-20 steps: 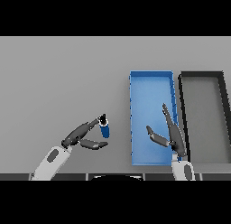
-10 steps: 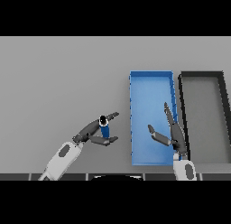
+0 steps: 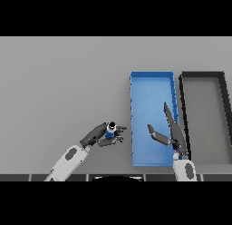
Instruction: Pick up the blue pipe and place it into the blue bin.
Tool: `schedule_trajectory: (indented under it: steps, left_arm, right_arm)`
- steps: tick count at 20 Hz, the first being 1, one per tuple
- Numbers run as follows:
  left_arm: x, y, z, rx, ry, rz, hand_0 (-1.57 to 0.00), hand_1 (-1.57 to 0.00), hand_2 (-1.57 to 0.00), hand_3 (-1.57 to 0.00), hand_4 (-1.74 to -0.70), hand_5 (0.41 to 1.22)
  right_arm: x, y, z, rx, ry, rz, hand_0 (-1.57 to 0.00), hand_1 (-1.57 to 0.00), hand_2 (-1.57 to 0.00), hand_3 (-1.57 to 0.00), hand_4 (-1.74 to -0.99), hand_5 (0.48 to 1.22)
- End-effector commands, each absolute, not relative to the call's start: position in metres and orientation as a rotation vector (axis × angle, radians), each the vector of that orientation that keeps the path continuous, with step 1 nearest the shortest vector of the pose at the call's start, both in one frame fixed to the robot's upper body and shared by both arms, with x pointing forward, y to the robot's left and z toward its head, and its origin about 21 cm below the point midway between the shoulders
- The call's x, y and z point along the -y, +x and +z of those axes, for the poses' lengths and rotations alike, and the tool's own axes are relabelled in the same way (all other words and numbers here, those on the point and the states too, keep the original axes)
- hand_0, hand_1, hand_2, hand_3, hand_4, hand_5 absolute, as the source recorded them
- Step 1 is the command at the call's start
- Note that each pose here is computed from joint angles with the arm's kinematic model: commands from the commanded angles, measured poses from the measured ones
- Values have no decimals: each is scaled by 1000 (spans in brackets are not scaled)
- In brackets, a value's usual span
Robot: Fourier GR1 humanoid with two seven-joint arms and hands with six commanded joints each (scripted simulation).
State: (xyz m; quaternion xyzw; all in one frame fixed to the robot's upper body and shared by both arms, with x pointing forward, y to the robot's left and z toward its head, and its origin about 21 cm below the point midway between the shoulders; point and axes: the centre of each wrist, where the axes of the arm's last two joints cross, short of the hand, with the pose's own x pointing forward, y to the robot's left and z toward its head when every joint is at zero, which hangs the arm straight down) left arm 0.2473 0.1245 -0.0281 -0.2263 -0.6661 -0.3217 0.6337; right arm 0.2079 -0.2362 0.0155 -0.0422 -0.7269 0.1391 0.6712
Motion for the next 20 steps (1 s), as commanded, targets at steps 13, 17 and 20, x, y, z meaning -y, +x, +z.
schedule_trajectory:
  steps: [13,17,20]
  left_arm:
    - [-100,249,39,1697,-591,-725,-1556,-1558,-1559,-1486,-1736,1216]
    - [-97,246,45,1688,-584,-763,-1565,-1566,-1566,-1496,-1739,1219]
    - [-95,248,42,1663,-568,-767,-1568,-1568,-1568,-1496,-1740,1219]
  right_arm:
    - [245,204,12,1638,-131,326,1,1,1,1,-1144,601]
    - [244,194,7,1668,-154,304,1,1,1,1,-1128,605]
    - [217,154,-6,1659,-250,135,1,1,1,1,-1161,605]
